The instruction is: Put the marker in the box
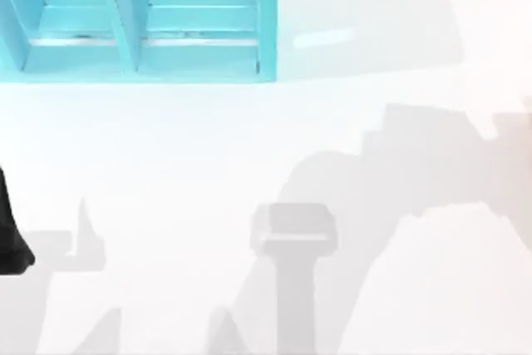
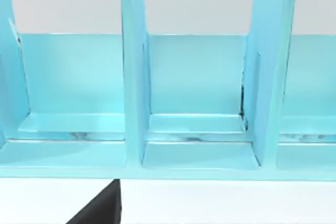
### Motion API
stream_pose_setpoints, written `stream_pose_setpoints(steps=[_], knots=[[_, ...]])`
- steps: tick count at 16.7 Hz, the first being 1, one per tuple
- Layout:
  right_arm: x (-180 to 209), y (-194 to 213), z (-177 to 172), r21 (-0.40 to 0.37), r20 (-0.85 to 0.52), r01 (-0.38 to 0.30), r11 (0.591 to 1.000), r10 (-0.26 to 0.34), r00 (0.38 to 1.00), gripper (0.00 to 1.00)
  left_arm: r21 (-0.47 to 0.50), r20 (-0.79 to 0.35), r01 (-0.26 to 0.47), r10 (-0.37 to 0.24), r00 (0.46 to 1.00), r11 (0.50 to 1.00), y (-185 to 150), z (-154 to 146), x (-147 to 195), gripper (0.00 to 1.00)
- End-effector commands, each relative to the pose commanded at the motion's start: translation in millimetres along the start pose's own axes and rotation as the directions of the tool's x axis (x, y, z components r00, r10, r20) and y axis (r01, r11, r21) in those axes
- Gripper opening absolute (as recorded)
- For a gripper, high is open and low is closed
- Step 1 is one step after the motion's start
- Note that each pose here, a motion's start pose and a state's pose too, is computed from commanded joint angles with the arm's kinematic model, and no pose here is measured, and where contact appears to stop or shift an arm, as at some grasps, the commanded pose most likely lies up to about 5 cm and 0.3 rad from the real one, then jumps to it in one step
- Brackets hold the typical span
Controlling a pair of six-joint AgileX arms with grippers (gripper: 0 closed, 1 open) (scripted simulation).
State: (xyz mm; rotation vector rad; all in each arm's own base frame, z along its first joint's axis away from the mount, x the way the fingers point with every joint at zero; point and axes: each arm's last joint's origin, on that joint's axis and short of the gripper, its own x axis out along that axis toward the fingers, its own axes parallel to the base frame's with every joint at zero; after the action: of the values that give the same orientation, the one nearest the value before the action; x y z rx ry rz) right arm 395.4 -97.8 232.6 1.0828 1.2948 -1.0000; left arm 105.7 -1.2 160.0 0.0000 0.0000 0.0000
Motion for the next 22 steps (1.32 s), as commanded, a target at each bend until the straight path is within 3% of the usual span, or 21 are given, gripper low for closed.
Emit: stream_pose_setpoints(steps=[3, 7, 15, 22], knots=[[-9, -64, 66, 0.138, 0.006, -0.02, 0.99, 0.019, 1.0, 0.0, 0.0, 0.0, 0.0, 0.0, 1.0, 1.0, 0, 0, 0, 1.0], [-15, -117, 97, 0.219, 0.011, -0.044, 0.975, 0.043, 0.999, 0.0, 0.0, 0.0, 0.0, 0.0, 1.0, 1.0, 0, 0, 0, 1.0], [-12, -120, 98, 0.221, 0.01, -0.044, 0.974, 0.043, 0.999, 0.0, 0.0, 0.0, 0.0, 0.0, 1.0, 1.0, 0, 0, 0, 1.0], [34, -111, 71, 0.216, 0.012, -0.048, 0.975, 0.046, 0.999, 0.0, 0.0, 0.0, 0.0, 0.0, 1.0, 1.0, 0, 0, 0, 1.0]])
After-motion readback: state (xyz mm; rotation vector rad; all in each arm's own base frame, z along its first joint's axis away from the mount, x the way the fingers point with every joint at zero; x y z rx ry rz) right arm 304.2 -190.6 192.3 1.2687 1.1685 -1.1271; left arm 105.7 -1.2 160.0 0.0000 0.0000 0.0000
